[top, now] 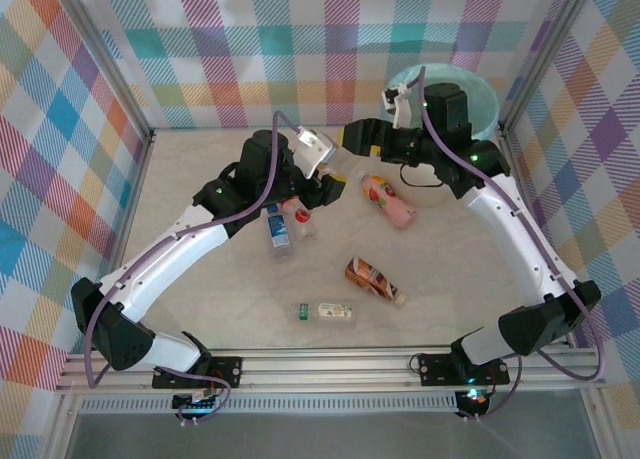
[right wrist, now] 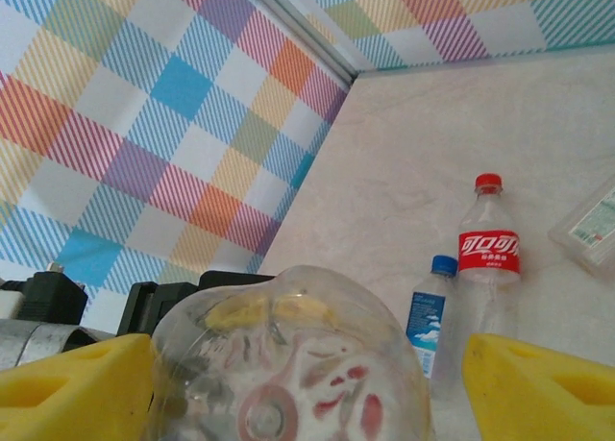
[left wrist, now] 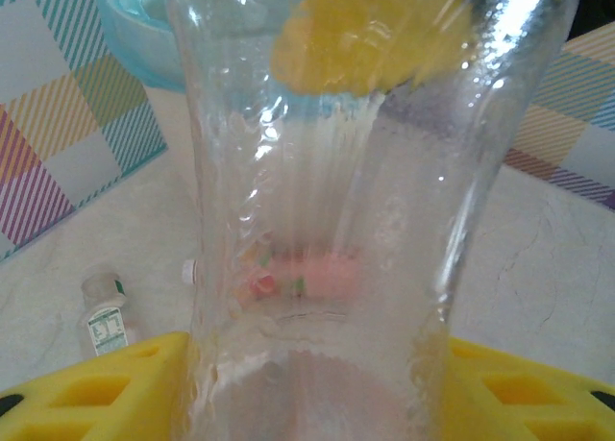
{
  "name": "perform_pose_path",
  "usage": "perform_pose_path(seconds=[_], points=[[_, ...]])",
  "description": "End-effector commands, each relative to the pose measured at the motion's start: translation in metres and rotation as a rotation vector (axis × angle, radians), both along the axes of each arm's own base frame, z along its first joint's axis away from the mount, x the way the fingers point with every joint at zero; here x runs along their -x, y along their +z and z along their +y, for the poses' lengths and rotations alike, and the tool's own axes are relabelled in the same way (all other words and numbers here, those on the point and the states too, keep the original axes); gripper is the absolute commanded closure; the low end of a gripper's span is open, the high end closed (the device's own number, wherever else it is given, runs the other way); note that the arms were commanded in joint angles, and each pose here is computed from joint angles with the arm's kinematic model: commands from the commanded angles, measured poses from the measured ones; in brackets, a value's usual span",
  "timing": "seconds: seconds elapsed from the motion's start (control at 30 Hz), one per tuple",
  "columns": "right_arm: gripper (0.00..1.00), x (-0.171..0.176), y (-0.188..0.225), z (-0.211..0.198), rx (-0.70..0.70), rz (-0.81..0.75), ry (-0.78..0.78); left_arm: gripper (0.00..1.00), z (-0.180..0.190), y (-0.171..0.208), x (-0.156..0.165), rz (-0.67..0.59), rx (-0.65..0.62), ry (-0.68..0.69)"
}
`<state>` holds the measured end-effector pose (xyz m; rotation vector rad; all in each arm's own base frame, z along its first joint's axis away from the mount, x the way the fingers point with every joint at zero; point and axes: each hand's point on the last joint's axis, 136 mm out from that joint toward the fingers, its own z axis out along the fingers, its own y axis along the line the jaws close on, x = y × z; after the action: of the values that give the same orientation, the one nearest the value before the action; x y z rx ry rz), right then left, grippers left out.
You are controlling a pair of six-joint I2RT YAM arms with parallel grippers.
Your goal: Put the plastic bottles in the bin
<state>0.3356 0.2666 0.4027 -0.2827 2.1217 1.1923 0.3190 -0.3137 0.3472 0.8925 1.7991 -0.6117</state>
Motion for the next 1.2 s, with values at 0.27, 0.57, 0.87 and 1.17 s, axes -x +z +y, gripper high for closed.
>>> perform_pose_path(seconds=[0.27,0.57,0.87,1.17], points=[[0.41,0.003,0.035,-0.015,0.050,-0.118,-0.062,0.27,0.007,0.024,0.000,-0.042,0.057,0.040],[0.44,-0.027,0.112,-0.085,0.242,-0.394,-0.324,0.08,0.019,0.055,0.006,-0.096,0.109,0.072],[0.46,-0.084,0.150,-0.174,0.564,-0.650,-0.677,0.07,0.036,0.053,0.011,-0.096,0.087,0.128],[0.44,-0.128,0.087,-0.211,0.817,-0.528,-0.740,0.07,0.040,0.036,0.007,-0.055,0.072,0.171]])
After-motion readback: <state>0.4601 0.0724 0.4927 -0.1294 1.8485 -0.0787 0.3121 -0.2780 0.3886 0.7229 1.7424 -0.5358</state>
